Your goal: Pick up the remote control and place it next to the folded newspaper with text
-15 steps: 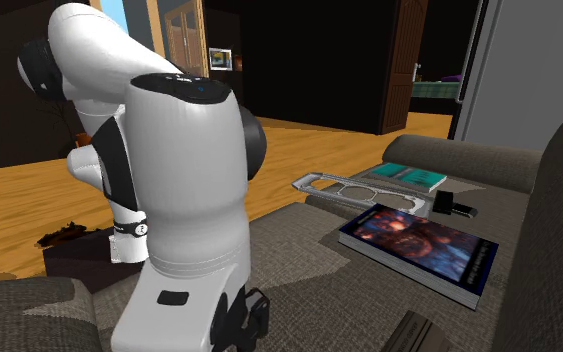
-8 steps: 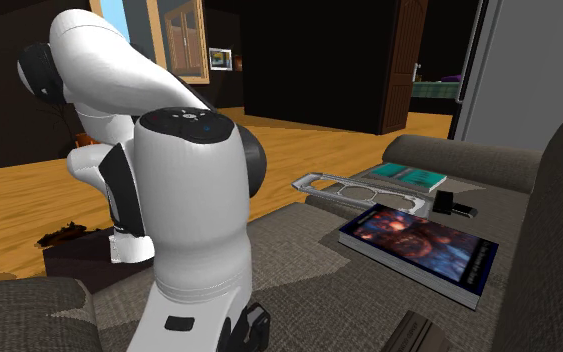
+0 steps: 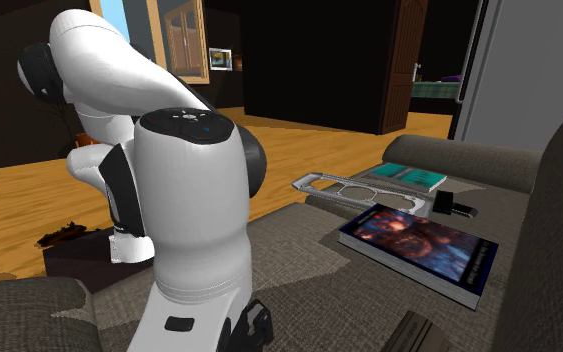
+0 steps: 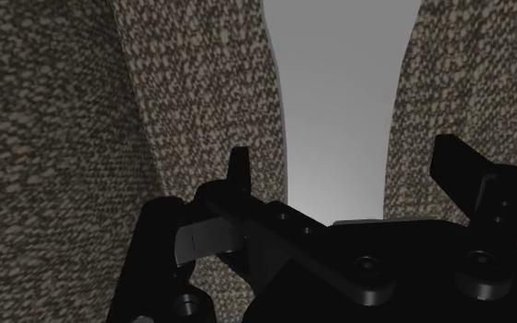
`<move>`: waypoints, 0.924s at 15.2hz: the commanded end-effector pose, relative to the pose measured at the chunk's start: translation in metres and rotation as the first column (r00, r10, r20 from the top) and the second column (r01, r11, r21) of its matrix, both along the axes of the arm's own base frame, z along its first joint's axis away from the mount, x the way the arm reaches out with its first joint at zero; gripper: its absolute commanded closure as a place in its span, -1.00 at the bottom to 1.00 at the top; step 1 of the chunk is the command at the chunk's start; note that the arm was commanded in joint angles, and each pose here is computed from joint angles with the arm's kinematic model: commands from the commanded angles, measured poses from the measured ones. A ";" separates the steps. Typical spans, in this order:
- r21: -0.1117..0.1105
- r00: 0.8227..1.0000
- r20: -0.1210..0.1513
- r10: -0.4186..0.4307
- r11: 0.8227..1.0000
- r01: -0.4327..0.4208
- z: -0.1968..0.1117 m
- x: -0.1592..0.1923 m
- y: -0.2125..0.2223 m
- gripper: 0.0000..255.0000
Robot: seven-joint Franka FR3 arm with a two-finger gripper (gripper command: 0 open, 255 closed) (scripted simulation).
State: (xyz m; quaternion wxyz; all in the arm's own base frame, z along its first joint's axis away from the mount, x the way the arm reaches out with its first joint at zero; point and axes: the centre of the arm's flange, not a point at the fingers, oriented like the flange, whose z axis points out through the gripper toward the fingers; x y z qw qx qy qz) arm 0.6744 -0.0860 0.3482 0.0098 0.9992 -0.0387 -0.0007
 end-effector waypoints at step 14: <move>0.000 1.000 0.000 0.000 1.000 0.000 0.050 0.000 0.001 -1.00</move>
